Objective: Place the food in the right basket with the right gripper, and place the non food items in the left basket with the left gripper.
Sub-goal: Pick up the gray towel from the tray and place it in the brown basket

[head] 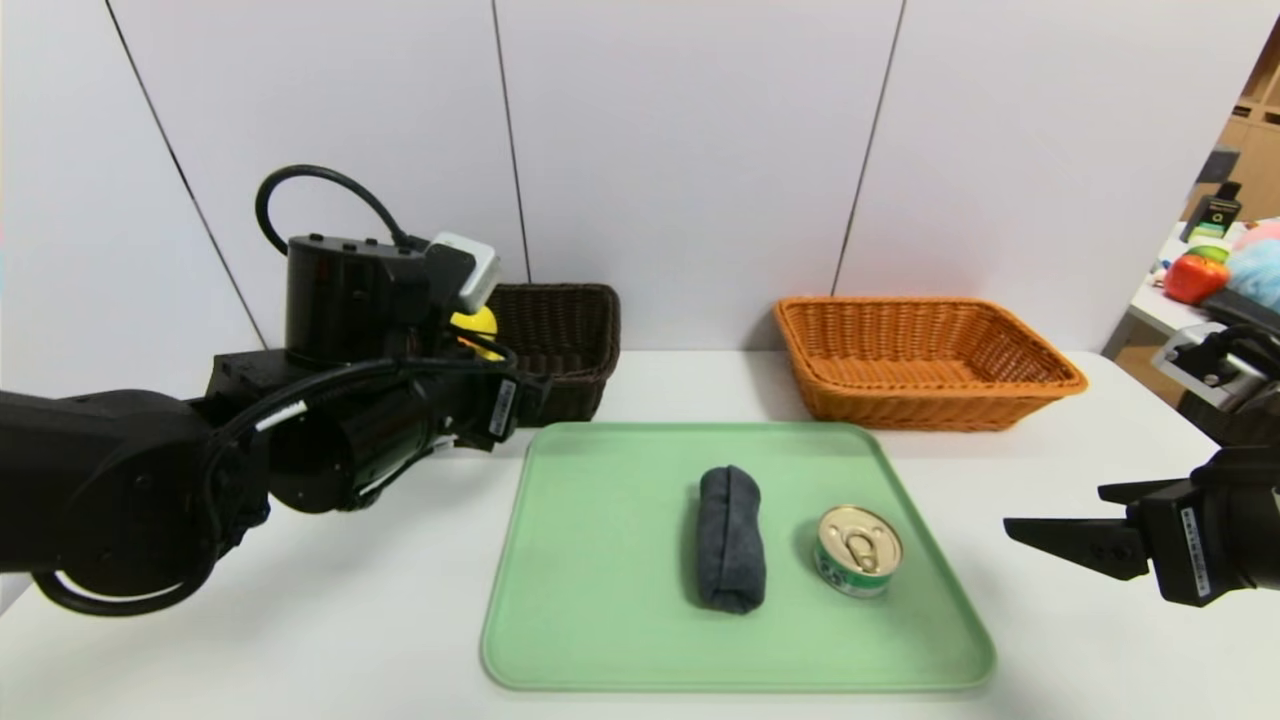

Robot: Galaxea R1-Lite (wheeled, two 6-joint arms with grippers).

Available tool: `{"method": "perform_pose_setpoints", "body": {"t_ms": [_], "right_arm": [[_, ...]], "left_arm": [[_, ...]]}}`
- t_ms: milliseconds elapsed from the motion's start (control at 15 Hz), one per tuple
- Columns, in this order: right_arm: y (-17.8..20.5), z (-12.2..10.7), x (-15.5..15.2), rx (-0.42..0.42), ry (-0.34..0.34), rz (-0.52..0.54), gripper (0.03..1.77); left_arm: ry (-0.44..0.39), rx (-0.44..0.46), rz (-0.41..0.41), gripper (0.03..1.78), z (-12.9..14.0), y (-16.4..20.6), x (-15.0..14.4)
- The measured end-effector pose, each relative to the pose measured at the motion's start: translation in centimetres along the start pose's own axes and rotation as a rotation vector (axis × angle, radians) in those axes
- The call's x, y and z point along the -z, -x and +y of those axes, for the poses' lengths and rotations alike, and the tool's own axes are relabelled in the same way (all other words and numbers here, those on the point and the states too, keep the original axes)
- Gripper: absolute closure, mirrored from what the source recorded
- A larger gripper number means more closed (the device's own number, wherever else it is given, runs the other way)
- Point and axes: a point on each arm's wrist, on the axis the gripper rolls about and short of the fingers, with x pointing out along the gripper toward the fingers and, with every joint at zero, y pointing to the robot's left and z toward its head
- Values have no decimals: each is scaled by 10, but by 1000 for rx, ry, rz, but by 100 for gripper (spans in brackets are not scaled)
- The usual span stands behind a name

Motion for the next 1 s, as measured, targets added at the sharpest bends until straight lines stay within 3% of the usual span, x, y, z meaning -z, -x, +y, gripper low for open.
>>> {"method": "perform_pose_setpoints", "body": {"t_ms": [200,467,800,1000], "right_arm": [[0,0,1,-1,-2,4,9],[0,0,2,0,-7,5,9],[-1,0,3,6,-12,10,9],[-1,0,6,6,-13,17,9]], "left_arm": [[-54,113,12,14,-37,17,9],[-112,207,26,12,-83,11,10],[-138,163,39,12,-124,-12,7],[-105,135,50,12,-138,-19,10]]}}
